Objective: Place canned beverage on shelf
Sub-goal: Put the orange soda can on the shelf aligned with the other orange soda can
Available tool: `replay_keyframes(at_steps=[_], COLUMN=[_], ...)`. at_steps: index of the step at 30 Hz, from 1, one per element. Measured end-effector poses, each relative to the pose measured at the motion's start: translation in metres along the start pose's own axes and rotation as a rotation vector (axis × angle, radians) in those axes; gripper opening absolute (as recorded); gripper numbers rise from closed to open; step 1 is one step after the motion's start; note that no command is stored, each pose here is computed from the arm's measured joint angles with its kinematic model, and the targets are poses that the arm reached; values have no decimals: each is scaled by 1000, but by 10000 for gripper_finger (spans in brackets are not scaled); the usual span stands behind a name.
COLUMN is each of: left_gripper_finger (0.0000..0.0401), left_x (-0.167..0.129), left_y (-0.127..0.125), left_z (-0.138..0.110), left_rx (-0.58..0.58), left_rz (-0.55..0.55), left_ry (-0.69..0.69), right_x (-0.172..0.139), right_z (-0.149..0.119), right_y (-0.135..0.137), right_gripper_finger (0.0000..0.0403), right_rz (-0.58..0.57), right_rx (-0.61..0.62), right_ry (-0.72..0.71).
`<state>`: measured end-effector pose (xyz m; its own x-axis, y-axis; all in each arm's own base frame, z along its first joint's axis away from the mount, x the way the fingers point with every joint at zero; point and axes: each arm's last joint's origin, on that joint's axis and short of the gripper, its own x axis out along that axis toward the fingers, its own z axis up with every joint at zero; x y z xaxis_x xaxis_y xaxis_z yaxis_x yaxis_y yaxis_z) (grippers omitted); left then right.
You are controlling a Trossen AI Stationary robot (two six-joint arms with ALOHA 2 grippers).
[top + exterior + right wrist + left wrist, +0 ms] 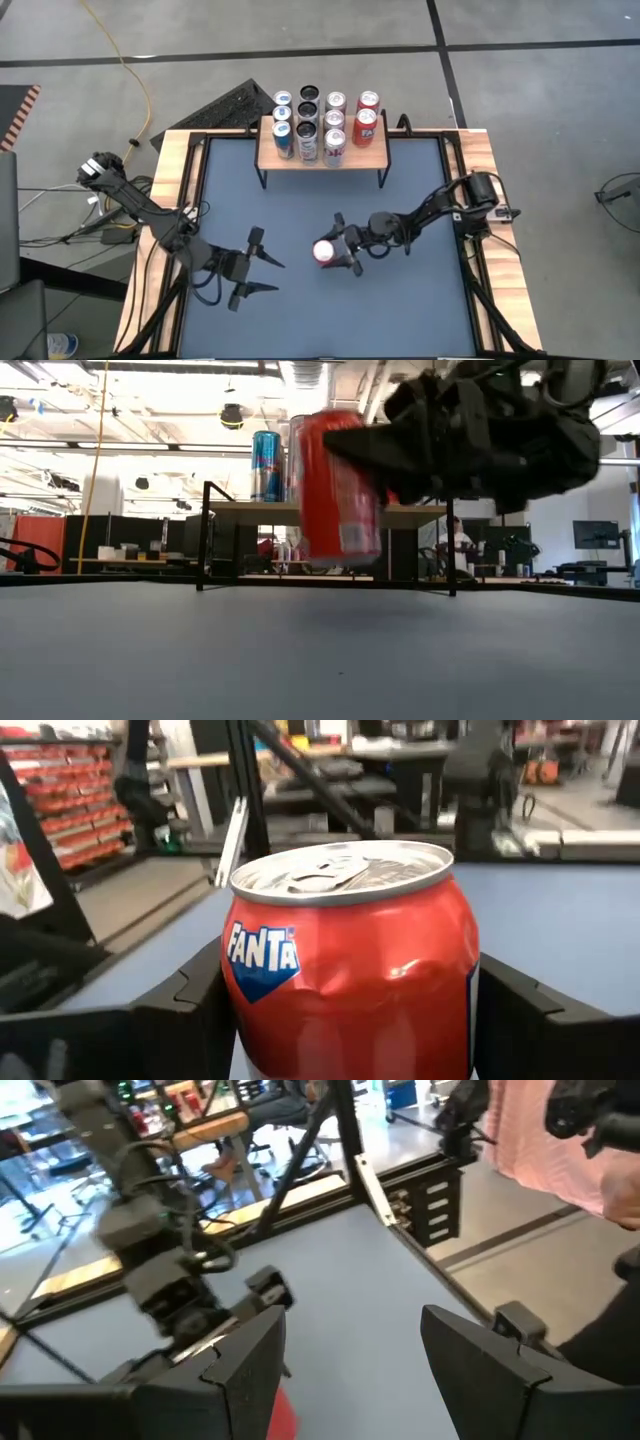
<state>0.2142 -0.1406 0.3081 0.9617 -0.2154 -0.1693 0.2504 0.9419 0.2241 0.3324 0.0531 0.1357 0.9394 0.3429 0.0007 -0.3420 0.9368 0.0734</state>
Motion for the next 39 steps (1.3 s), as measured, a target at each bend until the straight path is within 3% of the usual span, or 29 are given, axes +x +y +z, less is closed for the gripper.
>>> replay_keyframes(at_steps=[17, 24, 32, 39], left_gripper_finger=[225, 225, 225, 225], left_x=[3, 4, 4, 6], left_y=[9, 11, 11, 19], left_z=[-5, -5, -5, -7], left_rx=[-2, -7, -28, -90], left_rz=[43, 48, 75, 119], left_ry=[38, 40, 38, 54], right_x=[-11, -9, -7, -1], right_z=[-24, -30, -28, -24], right_y=[4, 6, 4, 4], right_gripper_finger=[295, 299, 316, 346], right_rz=[-171, -164, -150, -130], right_rx=[5, 18, 145, 63], right_ry=[137, 80, 84, 77])
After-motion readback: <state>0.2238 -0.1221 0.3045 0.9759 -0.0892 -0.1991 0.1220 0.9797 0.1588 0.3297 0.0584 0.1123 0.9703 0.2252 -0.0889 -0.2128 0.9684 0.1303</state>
